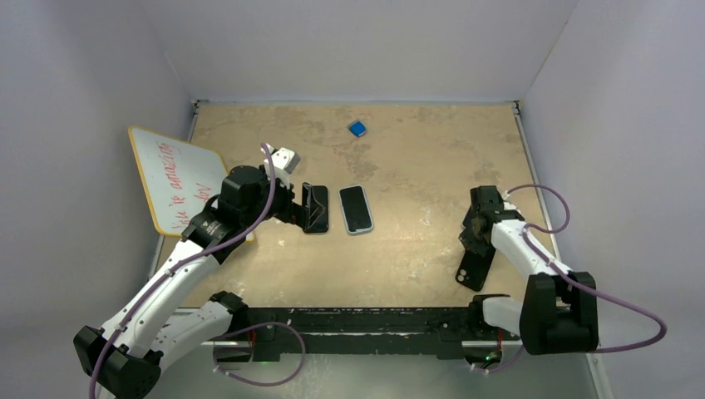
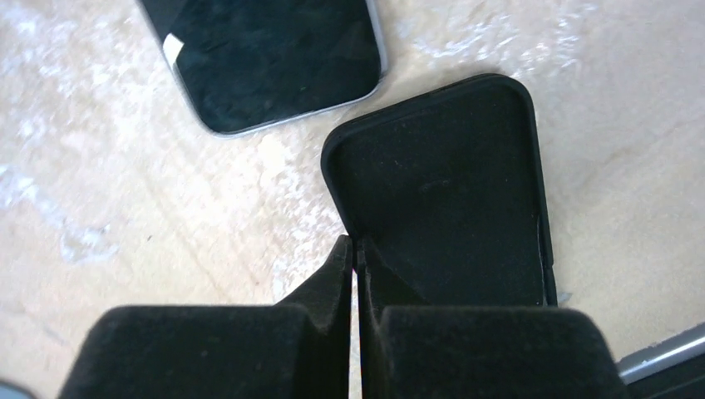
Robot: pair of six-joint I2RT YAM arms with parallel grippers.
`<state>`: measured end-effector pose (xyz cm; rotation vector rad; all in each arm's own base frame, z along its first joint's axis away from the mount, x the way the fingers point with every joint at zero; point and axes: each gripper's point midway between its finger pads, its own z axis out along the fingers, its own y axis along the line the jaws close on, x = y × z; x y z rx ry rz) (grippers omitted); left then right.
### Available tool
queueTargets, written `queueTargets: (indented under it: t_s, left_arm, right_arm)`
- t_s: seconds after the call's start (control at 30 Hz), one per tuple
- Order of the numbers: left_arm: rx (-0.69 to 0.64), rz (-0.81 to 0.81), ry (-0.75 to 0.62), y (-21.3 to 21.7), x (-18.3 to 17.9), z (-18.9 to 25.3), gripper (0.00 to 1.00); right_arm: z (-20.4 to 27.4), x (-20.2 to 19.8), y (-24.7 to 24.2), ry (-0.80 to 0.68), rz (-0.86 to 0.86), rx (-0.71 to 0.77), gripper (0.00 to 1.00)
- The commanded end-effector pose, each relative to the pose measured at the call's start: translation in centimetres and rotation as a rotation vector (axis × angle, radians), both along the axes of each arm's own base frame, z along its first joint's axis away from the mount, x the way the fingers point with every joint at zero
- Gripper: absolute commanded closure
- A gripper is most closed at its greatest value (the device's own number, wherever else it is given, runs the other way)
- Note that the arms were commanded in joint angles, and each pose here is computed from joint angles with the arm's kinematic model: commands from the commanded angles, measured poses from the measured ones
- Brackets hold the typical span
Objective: Put the phone into the phone case
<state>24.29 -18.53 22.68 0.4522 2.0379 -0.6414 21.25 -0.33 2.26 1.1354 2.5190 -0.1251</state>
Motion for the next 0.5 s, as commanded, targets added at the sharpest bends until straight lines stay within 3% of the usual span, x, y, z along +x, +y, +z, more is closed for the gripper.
queueTargets:
  t_s: [0.0,0.47]
  left_arm:
    - [-0.012,0.014,-0.039,0.0,0.6,1.1,0.0]
    - [-0.003,0.036,-0.04,0.4,0.8,1.1,0.0]
  right_arm:
    - [0.7,0.1,2.2,-0.059,0.116,0.097,1.0]
    - [2.1,1.1,13.0,-0.157,0.387,0.315,1.0]
